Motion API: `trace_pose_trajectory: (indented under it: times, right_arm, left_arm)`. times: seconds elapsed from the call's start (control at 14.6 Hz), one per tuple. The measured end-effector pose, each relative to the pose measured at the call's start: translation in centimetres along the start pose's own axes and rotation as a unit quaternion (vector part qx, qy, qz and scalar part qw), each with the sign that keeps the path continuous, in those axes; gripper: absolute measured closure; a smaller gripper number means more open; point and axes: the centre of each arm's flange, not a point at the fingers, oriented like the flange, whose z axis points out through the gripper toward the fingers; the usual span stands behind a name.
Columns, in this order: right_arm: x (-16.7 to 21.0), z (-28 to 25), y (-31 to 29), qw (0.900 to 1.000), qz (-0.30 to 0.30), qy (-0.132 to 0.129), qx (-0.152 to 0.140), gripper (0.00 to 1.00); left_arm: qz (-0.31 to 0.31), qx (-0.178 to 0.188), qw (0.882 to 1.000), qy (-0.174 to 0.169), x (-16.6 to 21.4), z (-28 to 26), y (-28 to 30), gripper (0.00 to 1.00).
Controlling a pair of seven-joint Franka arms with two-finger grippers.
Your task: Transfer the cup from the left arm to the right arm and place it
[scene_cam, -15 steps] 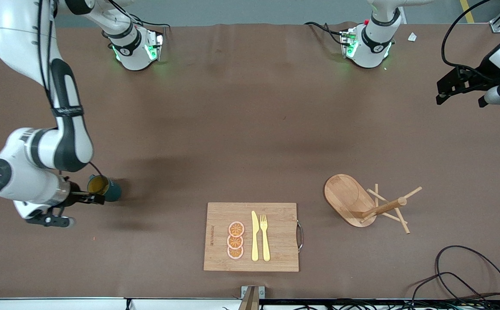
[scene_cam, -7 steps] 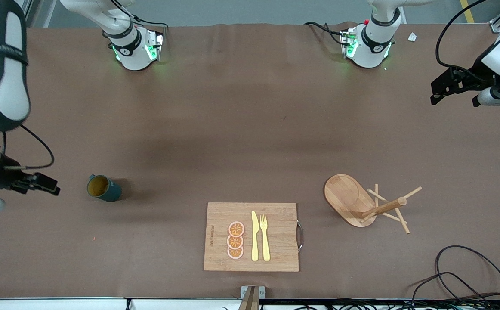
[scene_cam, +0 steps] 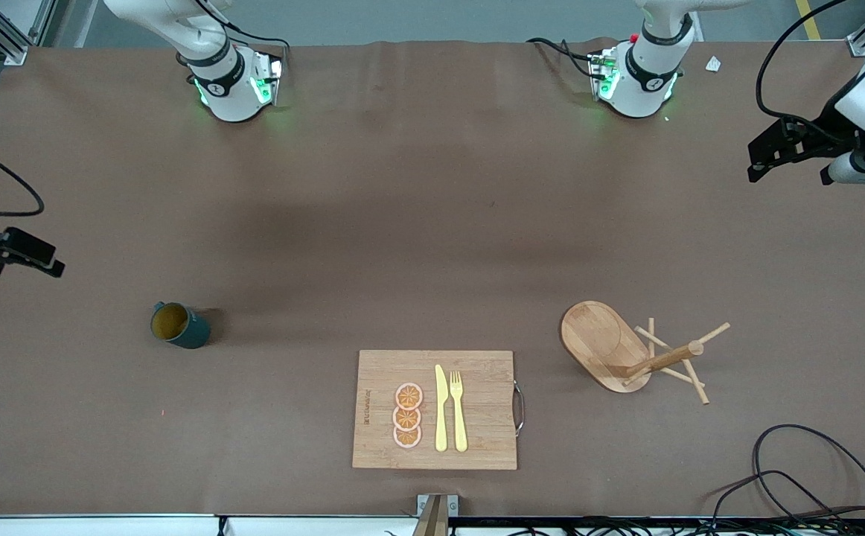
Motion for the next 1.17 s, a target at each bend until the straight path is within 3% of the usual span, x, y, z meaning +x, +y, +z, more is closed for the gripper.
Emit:
trace_pose_trajectory:
  times: [0.14, 0.48, 0.62, 0.89, 1.17]
  right_arm:
    - [-0.8, -1.0, -0.3, 1.0, 0.001, 0.002, -0.013, 0.0]
    - [-1.0, -2.1, -0.1, 1.0, 0.009, 0.016, -0.015, 0.0]
    - [-1.1, -2.1, 0.1, 1.0, 0.01, 0.012, -0.015, 0.0]
    - [-1.8, -1.4, 0.0, 1.0, 0.008, -0.02, -0.016, 0.0]
    - [-1.5, -1.5, 0.1, 1.0, 0.005, -0.007, -0.028, 0.0]
  left_arm:
    - [-0.001, 0.0, 1.0, 0.0, 0.0, 0.0, -0.1, 0.0]
    - [-0.002, 0.0, 1.0, 0.0, 0.0, 0.0, -0.2, 0.0]
    - [-0.003, 0.004, 1.0, 0.0, 0.0, 0.0, -0.4, 0.0]
    - [-0.002, 0.007, 1.0, 0.001, 0.0, -0.1, -0.4, 0.0]
    - [0.0, 0.007, 1.0, 0.002, 0.0, -0.1, -0.3, 0.0]
